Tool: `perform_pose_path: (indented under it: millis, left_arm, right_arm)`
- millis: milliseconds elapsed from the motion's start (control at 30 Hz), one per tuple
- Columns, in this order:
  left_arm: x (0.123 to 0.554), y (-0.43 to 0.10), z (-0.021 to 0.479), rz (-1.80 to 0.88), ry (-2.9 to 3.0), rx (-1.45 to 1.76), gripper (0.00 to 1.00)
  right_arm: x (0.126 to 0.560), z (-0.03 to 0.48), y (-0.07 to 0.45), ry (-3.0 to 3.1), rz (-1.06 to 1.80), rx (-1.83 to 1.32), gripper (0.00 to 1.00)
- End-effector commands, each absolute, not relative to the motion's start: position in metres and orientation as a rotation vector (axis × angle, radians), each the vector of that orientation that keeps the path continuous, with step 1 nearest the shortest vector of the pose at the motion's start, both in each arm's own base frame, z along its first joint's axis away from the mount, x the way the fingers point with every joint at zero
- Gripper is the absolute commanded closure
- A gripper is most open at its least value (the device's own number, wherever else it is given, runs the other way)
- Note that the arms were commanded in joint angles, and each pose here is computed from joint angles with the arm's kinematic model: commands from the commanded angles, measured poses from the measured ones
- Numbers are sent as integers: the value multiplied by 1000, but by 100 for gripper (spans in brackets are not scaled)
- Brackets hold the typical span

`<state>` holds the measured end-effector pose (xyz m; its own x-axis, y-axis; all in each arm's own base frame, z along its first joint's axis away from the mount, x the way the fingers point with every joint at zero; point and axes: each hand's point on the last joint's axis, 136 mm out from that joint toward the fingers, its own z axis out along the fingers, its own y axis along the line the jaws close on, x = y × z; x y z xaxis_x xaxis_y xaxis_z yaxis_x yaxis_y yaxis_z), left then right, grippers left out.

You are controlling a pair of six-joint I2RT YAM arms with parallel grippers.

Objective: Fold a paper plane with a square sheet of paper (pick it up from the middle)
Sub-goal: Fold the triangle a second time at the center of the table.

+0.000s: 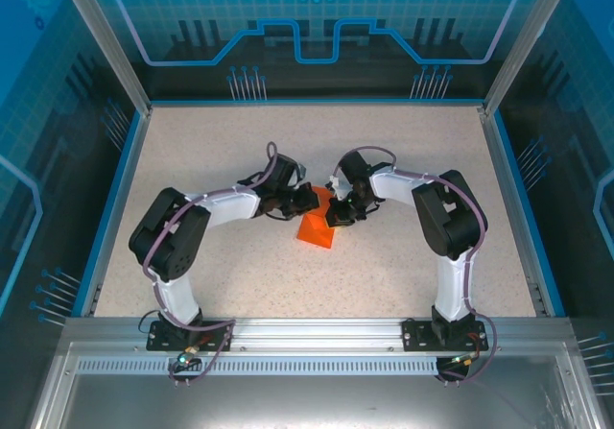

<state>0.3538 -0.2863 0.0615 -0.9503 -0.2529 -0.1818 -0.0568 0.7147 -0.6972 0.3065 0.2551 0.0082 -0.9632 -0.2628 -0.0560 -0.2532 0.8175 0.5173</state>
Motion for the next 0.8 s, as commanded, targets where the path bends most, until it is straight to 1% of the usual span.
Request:
perform_pose_path:
  millis: [0,200,400,533,767]
  left_arm:
    - [339,-292,38,-1113,2720,-280,100]
    - [329,-284,15,-1066,2776,-335,100]
    - [317,-266,-12,-938,2829,-382,100]
    - [323,-253,-18,-824,2823,-421,100]
    - [345,-233,-10,-660,2779,-507,100]
  right_arm:
    - [285,-47,200,-2966,-437,322,95]
    - [285,-50,197,-2961,-422,304,95]
    - [284,-54,192,-2953,-379,298,95]
    - [283,-57,186,-2953,-330,298,95]
    - [283,-59,180,-2959,-264,306,95]
